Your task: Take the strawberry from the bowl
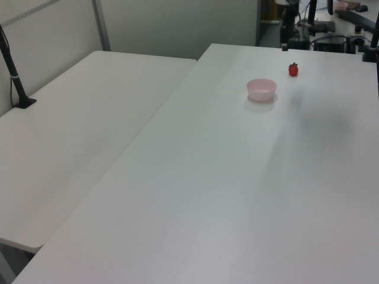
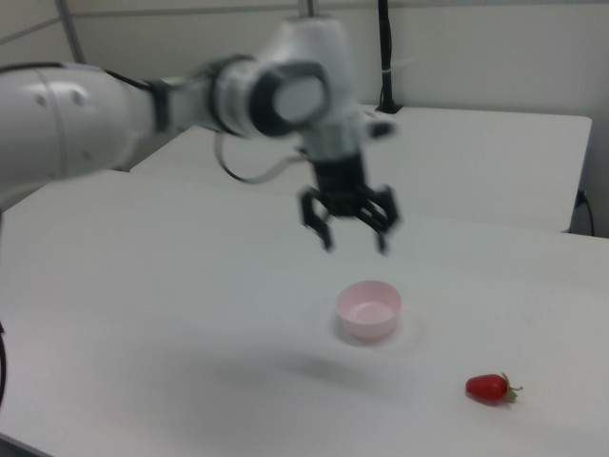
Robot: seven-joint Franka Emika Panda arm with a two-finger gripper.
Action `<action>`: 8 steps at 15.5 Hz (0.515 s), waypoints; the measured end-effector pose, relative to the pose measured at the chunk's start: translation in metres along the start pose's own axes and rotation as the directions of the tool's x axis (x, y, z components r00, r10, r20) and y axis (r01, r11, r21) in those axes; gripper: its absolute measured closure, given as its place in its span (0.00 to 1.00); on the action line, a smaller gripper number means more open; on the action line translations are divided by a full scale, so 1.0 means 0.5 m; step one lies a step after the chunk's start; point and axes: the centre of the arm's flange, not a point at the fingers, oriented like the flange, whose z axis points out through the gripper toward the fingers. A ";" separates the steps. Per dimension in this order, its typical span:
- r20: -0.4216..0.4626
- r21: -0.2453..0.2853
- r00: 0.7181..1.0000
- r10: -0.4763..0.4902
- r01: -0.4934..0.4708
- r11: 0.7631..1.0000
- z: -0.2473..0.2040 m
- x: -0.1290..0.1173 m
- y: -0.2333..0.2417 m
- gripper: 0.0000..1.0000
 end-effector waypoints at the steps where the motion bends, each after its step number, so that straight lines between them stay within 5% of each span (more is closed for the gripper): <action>1: -0.001 0.001 1.000 0.012 -0.012 1.000 -0.034 0.010 -0.059 0.00; 8: -0.013 0.002 0.983 0.185 -0.185 0.983 -0.152 0.040 -0.371 0.00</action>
